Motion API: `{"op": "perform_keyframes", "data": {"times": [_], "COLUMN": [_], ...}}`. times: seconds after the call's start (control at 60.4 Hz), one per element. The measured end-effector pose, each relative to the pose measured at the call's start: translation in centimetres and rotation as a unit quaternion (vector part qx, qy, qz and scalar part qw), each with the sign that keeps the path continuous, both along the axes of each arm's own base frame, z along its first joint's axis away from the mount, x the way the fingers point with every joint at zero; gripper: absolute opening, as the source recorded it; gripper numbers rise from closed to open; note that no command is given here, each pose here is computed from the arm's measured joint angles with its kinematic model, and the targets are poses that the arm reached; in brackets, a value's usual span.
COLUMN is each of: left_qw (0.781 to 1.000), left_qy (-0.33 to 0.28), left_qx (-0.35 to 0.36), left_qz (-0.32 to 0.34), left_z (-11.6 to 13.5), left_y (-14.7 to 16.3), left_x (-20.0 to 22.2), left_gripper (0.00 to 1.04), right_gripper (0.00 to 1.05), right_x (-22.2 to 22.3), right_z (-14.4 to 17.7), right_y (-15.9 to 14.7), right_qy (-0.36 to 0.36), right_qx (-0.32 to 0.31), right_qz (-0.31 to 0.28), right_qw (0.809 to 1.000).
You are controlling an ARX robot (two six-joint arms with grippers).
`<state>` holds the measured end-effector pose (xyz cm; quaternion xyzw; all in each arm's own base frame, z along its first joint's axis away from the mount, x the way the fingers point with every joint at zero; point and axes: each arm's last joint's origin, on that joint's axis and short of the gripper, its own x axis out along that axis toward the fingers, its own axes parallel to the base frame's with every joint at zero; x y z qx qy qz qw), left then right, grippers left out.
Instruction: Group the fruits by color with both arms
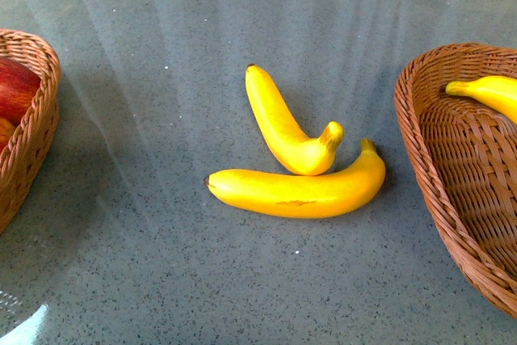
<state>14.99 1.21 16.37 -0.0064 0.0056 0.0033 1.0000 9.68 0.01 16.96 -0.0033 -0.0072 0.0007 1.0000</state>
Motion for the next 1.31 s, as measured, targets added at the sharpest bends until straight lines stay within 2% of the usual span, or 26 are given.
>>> {"op": "perform_keyframes", "data": {"times": [0.165, 1.225, 1.307], "left_qw": [1.000, 1.000, 1.000], "left_qy": [-0.001, -0.013, 0.003], "left_qx": [0.001, 0.001, 0.001], "left_qz": [-0.005, -0.002, -0.002], "left_z": [0.1, 0.7, 0.3], "left_y": [-1.2, -1.2, -1.2], "left_x": [-0.9, -4.1, -4.7], "left_gripper": [0.02, 0.02, 0.02], "right_gripper": [0.96, 0.96, 0.96], "right_x": [0.0, 0.0, 0.0], "right_z": [0.0, 0.0, 0.0], "right_y": [0.0, 0.0, 0.0], "right_qy": [0.000, 0.000, 0.000], "right_qx": [0.000, 0.000, 0.000], "right_qz": [0.000, 0.000, 0.000], "right_qw": [1.000, 1.000, 1.000]}}
